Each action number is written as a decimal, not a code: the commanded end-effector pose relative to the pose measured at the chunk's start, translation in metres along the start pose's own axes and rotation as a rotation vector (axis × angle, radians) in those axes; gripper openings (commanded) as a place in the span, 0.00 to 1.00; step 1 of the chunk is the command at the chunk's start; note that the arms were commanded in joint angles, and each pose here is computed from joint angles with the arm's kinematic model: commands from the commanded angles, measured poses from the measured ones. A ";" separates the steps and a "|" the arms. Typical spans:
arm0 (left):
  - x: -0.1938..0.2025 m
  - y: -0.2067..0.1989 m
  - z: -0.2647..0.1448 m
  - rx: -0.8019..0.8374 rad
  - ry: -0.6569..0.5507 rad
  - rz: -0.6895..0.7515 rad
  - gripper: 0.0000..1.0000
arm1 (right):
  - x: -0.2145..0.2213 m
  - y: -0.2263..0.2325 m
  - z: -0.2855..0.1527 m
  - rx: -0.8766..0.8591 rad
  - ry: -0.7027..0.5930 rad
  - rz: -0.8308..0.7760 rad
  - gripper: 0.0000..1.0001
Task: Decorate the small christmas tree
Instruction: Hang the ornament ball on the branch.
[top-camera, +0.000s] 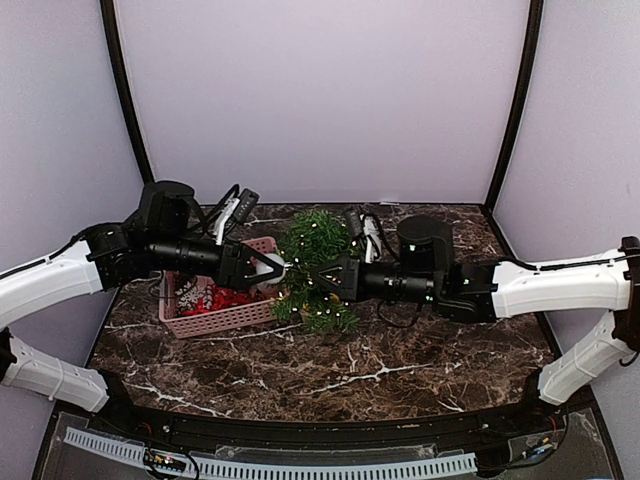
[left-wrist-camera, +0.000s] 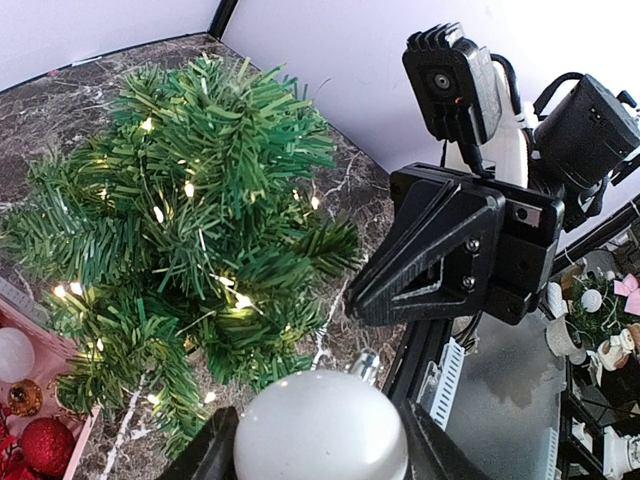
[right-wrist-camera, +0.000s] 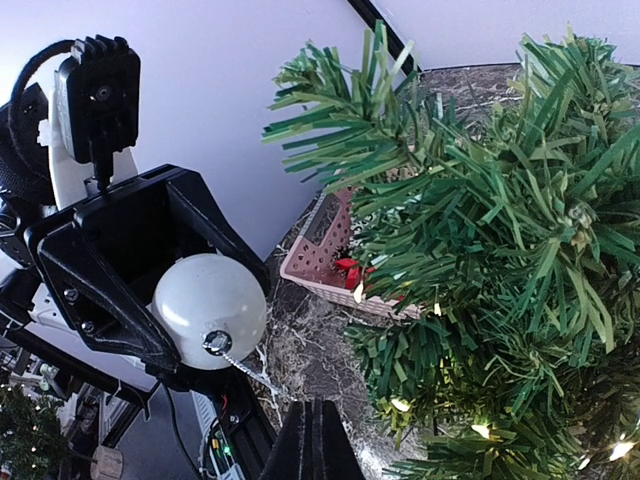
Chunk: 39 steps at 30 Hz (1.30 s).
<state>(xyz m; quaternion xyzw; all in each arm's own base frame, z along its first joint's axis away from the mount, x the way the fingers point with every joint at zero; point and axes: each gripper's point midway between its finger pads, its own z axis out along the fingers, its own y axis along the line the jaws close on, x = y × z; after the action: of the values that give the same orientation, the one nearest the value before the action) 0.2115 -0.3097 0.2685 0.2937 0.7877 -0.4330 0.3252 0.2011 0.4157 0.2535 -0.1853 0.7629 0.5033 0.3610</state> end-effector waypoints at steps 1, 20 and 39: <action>0.008 -0.005 0.003 0.044 0.027 -0.012 0.40 | -0.008 0.016 -0.006 -0.068 -0.041 -0.012 0.00; 0.005 -0.001 0.008 0.039 0.012 -0.012 0.39 | -0.007 0.021 -0.002 -0.097 -0.033 -0.006 0.00; 0.033 0.023 0.025 0.018 -0.010 -0.123 0.38 | 0.016 -0.001 0.000 0.003 -0.002 0.025 0.00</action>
<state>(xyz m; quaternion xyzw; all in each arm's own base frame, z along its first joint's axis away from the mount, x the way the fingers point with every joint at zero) 0.2112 -0.3141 0.2176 0.2576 0.8058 -0.4501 0.2860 0.1943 0.4164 0.2451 -0.1817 0.7628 0.5098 0.3538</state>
